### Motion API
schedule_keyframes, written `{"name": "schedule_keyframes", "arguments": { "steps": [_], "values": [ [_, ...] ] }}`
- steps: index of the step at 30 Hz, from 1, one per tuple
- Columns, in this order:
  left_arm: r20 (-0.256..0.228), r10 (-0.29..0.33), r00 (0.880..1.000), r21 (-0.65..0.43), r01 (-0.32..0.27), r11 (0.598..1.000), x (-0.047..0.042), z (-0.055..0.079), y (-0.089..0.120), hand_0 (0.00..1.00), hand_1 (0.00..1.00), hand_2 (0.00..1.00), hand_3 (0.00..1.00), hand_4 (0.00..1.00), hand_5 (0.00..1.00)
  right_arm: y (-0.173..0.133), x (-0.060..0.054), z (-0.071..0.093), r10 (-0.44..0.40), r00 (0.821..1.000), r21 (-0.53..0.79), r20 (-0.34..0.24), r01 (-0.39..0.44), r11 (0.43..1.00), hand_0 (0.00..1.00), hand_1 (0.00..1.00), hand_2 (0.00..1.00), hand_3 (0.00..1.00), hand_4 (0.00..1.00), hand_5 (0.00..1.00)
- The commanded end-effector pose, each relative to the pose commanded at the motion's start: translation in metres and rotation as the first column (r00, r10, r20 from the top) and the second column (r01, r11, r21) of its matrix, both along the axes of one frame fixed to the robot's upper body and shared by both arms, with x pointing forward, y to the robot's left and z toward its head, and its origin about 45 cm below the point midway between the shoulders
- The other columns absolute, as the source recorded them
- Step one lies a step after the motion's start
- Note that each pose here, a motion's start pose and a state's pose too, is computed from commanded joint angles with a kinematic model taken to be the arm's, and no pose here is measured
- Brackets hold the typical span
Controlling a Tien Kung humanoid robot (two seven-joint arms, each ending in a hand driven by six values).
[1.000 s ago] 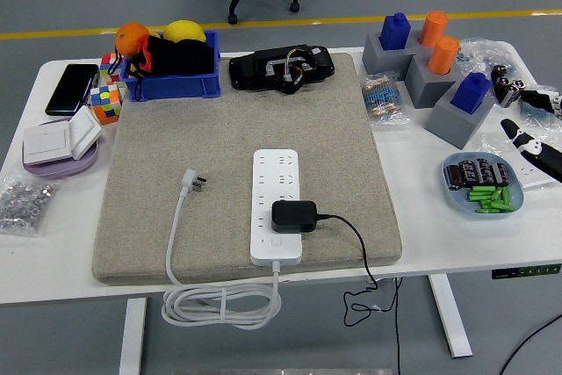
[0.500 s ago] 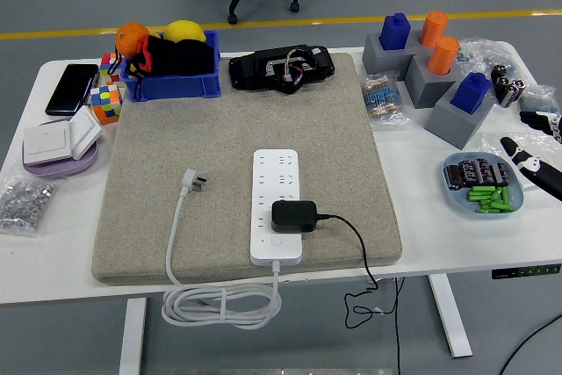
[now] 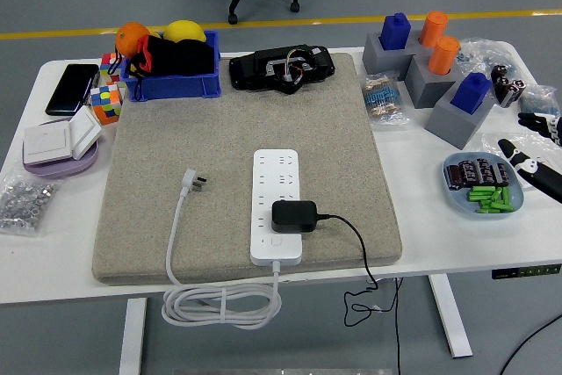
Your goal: Press the white button,pick up the black plug,place it near the board,insert it into the board
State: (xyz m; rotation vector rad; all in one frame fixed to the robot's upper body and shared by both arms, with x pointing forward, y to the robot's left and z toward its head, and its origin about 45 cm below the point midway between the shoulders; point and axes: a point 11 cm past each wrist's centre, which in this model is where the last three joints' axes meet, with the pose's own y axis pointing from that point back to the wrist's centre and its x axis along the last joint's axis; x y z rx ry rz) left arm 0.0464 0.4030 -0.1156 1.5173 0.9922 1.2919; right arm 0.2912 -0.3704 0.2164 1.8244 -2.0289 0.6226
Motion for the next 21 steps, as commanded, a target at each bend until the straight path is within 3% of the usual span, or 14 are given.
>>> {"name": "schedule_keyframes", "arguments": {
  "steps": [11,15,21],
  "values": [
    [0.008,0.0,1.0,0.004,0.0,1.0,0.006,0.001,0.001,0.479,0.499,0.499,0.588,0.569,0.265,0.007,0.005,0.002,0.021,1.0,0.007,-0.001,-0.021,1.0,0.857,0.759,0.699,0.685,0.876,0.542],
    [0.0,0.005,1.0,0.007,-0.005,1.0,-0.0004,0.001,0.003,0.479,0.499,0.499,0.588,0.569,0.265,0.009,0.002,-0.003,0.024,1.0,0.015,-0.018,-0.024,1.0,0.857,0.759,0.699,0.685,0.876,0.542],
    [-0.03,0.018,0.999,0.015,-0.018,1.0,-0.0191,0.0,0.006,0.479,0.499,0.499,0.587,0.568,0.265,0.011,-0.004,-0.015,0.025,0.997,0.029,-0.069,-0.023,0.999,0.856,0.757,0.697,0.684,0.874,0.539]
  ]
}}
